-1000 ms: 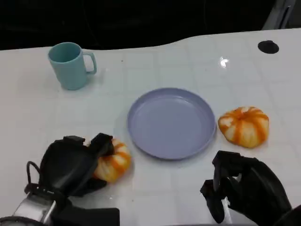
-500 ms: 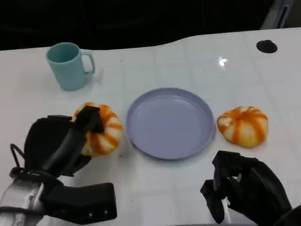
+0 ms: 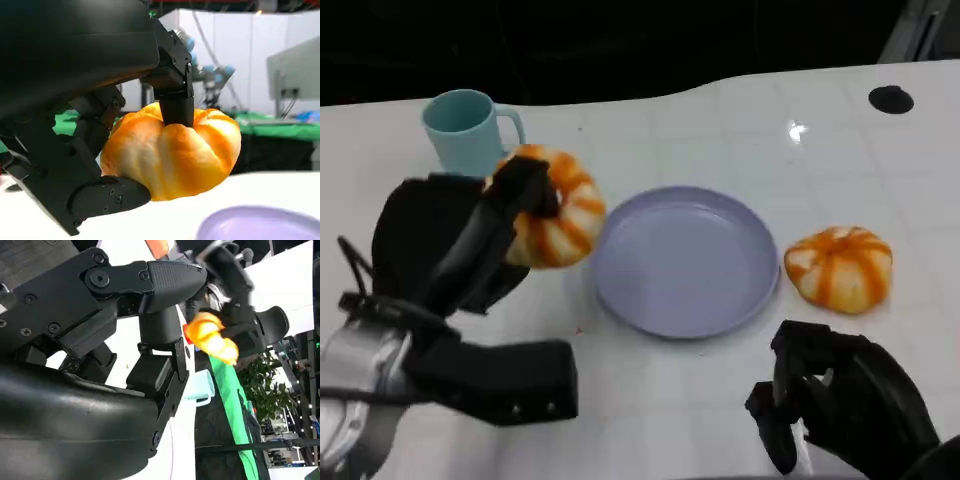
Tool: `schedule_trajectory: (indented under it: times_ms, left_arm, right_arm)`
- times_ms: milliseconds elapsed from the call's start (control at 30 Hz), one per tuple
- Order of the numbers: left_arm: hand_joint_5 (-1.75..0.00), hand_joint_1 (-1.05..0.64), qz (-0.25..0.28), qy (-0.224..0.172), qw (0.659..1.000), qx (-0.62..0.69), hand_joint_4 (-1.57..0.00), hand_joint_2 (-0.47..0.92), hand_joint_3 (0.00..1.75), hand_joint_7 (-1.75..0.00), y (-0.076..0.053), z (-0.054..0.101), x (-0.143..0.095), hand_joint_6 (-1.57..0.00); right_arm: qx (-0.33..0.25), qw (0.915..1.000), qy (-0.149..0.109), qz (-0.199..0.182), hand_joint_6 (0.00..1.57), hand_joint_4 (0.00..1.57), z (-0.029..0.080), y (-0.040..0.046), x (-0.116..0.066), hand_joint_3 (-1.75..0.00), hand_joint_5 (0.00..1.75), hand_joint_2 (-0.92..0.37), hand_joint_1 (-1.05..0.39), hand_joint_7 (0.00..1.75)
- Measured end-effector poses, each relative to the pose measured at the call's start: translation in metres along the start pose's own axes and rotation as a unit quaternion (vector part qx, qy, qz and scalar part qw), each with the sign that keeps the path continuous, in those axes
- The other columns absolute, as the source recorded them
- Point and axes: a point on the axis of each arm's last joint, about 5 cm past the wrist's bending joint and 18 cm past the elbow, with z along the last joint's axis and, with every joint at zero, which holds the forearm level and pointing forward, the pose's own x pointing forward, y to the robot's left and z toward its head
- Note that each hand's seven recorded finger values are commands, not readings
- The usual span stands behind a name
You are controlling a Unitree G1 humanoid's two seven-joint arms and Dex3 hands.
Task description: Grasp the bread from the table and place it into the plate.
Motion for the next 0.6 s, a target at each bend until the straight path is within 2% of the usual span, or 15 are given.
schedule_trajectory:
  times_ms: [33,200,267,367,400,467,500,533,567,600]
  left_arm:
    - [-1.75,-0.24,-0.004,-0.005,1.0,-0.009,-0.97,0.34,1.19,-1.68,0.0,0.001,0.003,-0.74]
    - [-1.75,-0.23,-0.048,-0.024,0.996,-0.07,-0.96,0.32,1.23,-1.6,-0.004,0.01,0.019,-0.8]
    - [-1.75,-0.21,-0.066,-0.032,0.994,-0.087,-0.95,0.31,1.26,-1.71,-0.006,0.012,0.026,-0.74]
    - [-1.75,-0.21,-0.097,-0.046,0.987,-0.117,-0.93,0.33,1.25,-1.74,-0.012,0.016,0.037,-0.72]
    - [-1.75,-0.22,-0.107,-0.052,0.985,-0.127,-0.91,0.34,1.22,-1.68,-0.014,0.017,0.041,-0.74]
    - [-1.74,-0.26,-0.128,-0.057,0.979,-0.146,-0.89,0.39,1.1,-1.28,-0.02,0.019,0.047,-0.87]
    - [-1.74,-0.26,-0.139,-0.058,0.977,-0.151,-0.89,0.41,1.03,-1.25,-0.022,0.021,0.051,-0.91]
    - [-1.74,-0.26,-0.15,-0.06,0.975,-0.152,-0.9,0.42,0.99,-1.42,-0.024,0.023,0.054,-0.85]
    - [-1.75,-0.26,-0.158,-0.061,0.974,-0.153,-0.91,0.42,1.07,-1.61,-0.026,0.024,0.058,-0.79]
    - [-1.75,-0.26,-0.162,-0.063,0.973,-0.154,-0.91,0.42,1.11,-1.68,-0.027,0.026,0.061,-0.77]
  right_arm:
    - [0.0,1.0,0.0,0.0,1.03,1.19,0.0,0.0,0.0,-0.57,1.66,-0.68,-0.95,1.51]
    - [0.001,1.0,0.0,-0.001,1.02,1.18,0.0,0.0,0.0,-0.57,1.66,-0.68,-0.95,1.52]
    - [0.001,1.0,0.0,-0.001,1.02,1.18,0.0,-0.0003,0.0,-0.57,1.66,-0.68,-0.95,1.52]
    - [0.001,1.0,0.001,-0.001,1.03,1.19,-0.001,-0.001,-0.001,-0.56,1.65,-0.69,-0.95,1.5]
    - [0.001,1.0,0.001,-0.002,1.03,1.19,-0.002,-0.0013,-0.001,-0.55,1.65,-0.69,-0.95,1.5]
    - [0.002,1.0,0.003,-0.001,1.03,1.19,-0.003,-0.0018,-0.001,-0.55,1.66,-0.69,-0.95,1.5]
    - [0.002,1.0,0.003,-0.001,1.03,1.19,-0.003,-0.0021,-0.001,-0.55,1.67,-0.69,-0.95,1.5]
    - [0.002,1.0,0.003,-0.001,1.03,1.18,-0.003,-0.0022,-0.002,-0.55,1.67,-0.69,-0.95,1.5]
    - [0.002,1.0,0.002,0.0,1.03,1.18,-0.003,-0.0023,-0.002,-0.55,1.68,-0.69,-0.95,1.51]
    - [0.001,1.0,0.002,0.0,1.03,1.18,-0.003,-0.0024,-0.002,-0.55,1.69,-0.69,-0.95,1.52]
